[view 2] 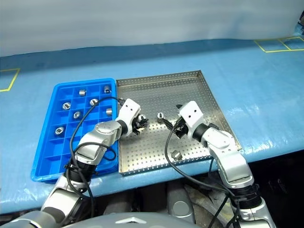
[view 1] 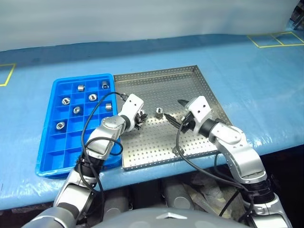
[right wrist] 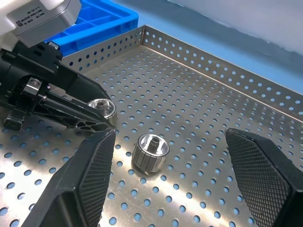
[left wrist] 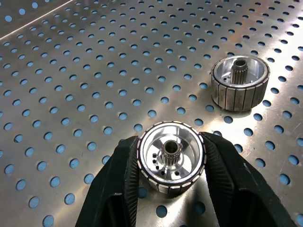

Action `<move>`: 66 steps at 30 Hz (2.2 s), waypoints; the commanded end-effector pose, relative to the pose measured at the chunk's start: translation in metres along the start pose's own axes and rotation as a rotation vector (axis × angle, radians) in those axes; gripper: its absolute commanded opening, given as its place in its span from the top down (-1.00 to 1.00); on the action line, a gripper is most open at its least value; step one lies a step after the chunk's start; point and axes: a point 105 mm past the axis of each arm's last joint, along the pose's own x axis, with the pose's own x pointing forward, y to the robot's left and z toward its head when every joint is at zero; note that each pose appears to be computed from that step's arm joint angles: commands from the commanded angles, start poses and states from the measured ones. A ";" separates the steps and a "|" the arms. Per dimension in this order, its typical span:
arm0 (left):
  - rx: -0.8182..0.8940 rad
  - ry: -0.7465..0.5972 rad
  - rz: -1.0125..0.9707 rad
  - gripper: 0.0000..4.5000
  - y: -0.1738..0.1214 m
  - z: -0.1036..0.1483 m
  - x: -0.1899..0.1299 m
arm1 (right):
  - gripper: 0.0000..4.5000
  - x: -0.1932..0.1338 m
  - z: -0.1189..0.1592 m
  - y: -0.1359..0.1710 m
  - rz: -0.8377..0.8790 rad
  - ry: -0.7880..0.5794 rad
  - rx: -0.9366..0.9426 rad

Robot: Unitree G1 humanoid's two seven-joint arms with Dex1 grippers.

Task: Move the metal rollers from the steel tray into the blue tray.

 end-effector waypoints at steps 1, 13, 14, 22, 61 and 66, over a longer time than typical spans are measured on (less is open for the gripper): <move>0.002 -0.173 0.014 0.26 0.009 0.033 -0.021 | -0.75 -0.002 0.012 -0.002 -0.012 -0.048 -0.022; 0.025 -0.277 0.321 0.26 0.082 0.026 -0.128 | -0.75 0.005 0.011 0.008 0.041 -0.052 -0.011; 0.030 -0.262 0.349 0.26 0.086 0.023 -0.134 | -0.75 0.006 0.011 0.009 0.046 -0.052 -0.011; -0.012 -0.120 0.553 0.26 0.100 -0.020 -0.196 | -0.75 0.020 0.011 0.018 0.135 -0.057 -0.012; -0.110 0.029 0.544 -0.88 0.076 -0.074 -0.218 | -0.75 0.031 0.018 0.014 0.170 -0.070 -0.042; -0.101 -0.087 0.524 -0.99 0.075 -0.052 -0.207 | -0.75 0.029 0.018 0.013 0.159 -0.069 -0.045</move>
